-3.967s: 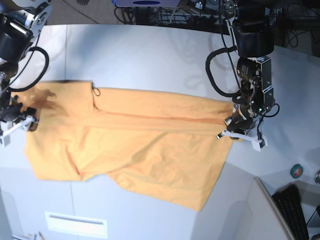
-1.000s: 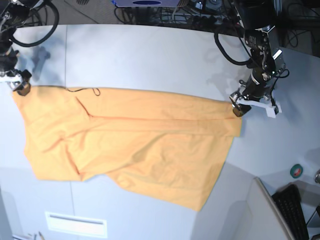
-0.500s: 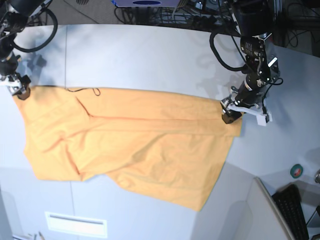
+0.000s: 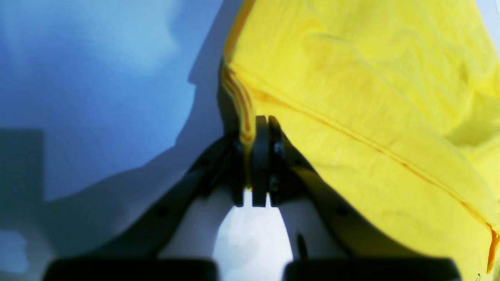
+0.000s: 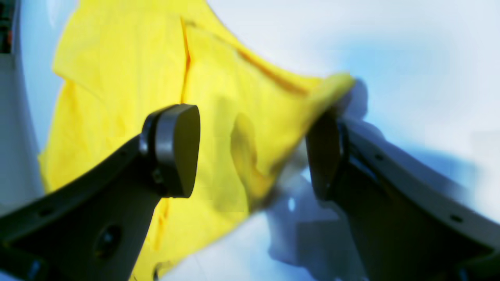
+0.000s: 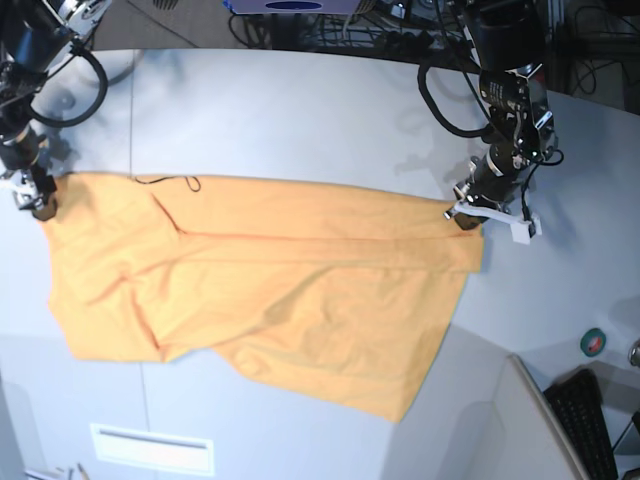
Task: Layout the t-shirt on the table in an organized manner, then fold the t-shirt properly
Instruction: 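Lift the shirt high with both grippers and swing it out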
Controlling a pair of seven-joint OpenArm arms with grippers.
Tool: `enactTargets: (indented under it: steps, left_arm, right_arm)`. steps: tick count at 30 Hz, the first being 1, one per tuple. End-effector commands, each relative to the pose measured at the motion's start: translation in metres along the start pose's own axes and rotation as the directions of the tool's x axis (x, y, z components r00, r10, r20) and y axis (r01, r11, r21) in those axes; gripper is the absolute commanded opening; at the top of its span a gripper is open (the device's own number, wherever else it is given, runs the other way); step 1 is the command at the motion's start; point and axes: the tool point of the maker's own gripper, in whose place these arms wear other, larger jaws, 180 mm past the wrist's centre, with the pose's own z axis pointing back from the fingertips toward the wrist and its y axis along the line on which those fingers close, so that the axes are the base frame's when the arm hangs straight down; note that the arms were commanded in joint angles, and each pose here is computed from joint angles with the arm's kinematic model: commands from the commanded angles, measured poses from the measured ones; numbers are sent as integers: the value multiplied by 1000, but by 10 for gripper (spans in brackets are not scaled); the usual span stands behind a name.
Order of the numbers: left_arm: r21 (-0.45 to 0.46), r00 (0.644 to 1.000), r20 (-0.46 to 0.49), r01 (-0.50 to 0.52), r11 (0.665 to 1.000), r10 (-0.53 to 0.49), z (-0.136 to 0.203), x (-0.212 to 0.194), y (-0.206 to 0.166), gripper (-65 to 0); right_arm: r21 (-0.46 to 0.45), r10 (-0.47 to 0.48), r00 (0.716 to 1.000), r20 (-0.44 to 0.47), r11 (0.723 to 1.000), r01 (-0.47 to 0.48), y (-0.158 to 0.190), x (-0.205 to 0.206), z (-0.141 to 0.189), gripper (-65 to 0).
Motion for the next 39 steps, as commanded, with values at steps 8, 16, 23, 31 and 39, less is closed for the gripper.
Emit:
enactTargets:
  steps: [8,16,23,31,39]
  left_arm:
    - [-1,999,11,49,999,-49,3,14,-5,-650]
    - [-28,982,94,170,985,-167,35,62,-32,-650]
    - [-93,959,185,236,967,-217,43,134,-87,-650]
    - [-183,901,292,382,906,-322,39,221,-175,-650]
    - [-235,880,319,434,870,-353,26,284,-264,-650]
  right_arm:
    - [16,48,995,-86,999,-47,2,-6,-1,-650]
    - [70,306,946,-108,952,-300,52,47,38,-650]
    - [119,446,894,42,886,-448,129,108,60,-650]
    - [202,548,825,138,800,-565,216,164,51,-650]
    - [224,503,817,283,794,-566,294,223,46,-650]
